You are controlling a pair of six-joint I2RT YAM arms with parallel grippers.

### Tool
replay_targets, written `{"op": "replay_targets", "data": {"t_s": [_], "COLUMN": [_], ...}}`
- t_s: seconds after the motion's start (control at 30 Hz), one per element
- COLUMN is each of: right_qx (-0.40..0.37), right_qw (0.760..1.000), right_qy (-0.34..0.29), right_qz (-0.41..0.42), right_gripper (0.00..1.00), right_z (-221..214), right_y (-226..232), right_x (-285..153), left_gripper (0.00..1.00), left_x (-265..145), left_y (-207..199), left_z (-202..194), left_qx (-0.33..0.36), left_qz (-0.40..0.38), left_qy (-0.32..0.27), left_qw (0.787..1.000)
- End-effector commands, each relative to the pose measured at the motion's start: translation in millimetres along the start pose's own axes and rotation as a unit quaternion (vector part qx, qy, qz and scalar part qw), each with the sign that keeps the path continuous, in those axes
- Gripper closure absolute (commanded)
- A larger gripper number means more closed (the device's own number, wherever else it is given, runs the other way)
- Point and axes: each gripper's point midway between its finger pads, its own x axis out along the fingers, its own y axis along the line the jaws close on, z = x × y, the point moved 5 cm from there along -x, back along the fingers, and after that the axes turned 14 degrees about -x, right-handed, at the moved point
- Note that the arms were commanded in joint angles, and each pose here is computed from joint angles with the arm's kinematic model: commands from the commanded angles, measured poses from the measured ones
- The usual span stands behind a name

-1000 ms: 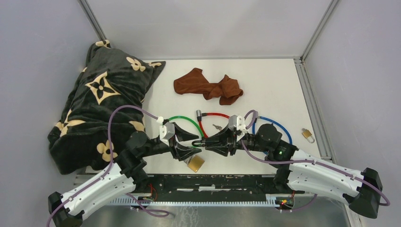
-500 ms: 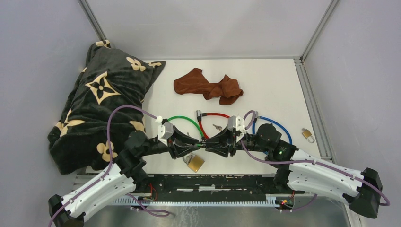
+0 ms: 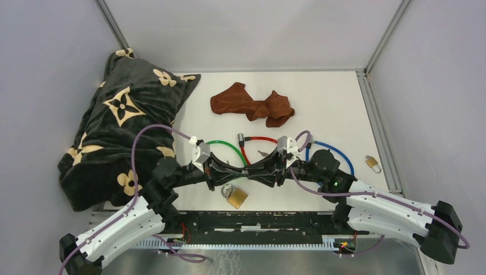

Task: Lock with the key
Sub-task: Lock the lock.

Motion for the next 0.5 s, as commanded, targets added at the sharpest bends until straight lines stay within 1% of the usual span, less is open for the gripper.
{"op": "replay_targets", "data": {"t_s": [0.0,0.13,0.23,0.33,0.4,0.47], "right_qx": [-0.005,0.006,0.008,0.018,0.027,0.033], "right_qw": [0.996,0.995,0.997,0.998,0.998,0.998], "right_qy": [-0.084,-0.089,-0.076,-0.058,-0.045,-0.036], "right_qz": [0.028,0.036,0.034,0.027,0.028,0.032], "right_gripper": [1.00,1.00,1.00,1.00,1.00,1.00], "right_z": [25.2,21.5,12.8,-1.8,-11.5,-17.7], "right_y": [4.8,5.6,4.2,1.2,-0.3,-0.8], "right_x": [15.6,20.5,22.0,20.2,22.6,26.8], "left_gripper": [0.98,0.98,0.98,0.98,0.98,0.98], "left_x": [14.2,20.0,21.9,22.2,23.6,26.6], "left_y": [-6.1,-11.9,-16.7,-20.7,-23.6,-27.2], "left_z": [18.3,20.0,25.2,39.4,41.9,38.6], "left_qx": [-0.005,0.015,0.031,0.066,0.082,0.080], "left_qz": [-0.005,-0.021,-0.030,-0.034,-0.044,-0.056], "left_qy": [-0.033,-0.028,-0.037,-0.064,-0.067,-0.058], "left_qw": [0.999,0.999,0.998,0.995,0.993,0.993]}}
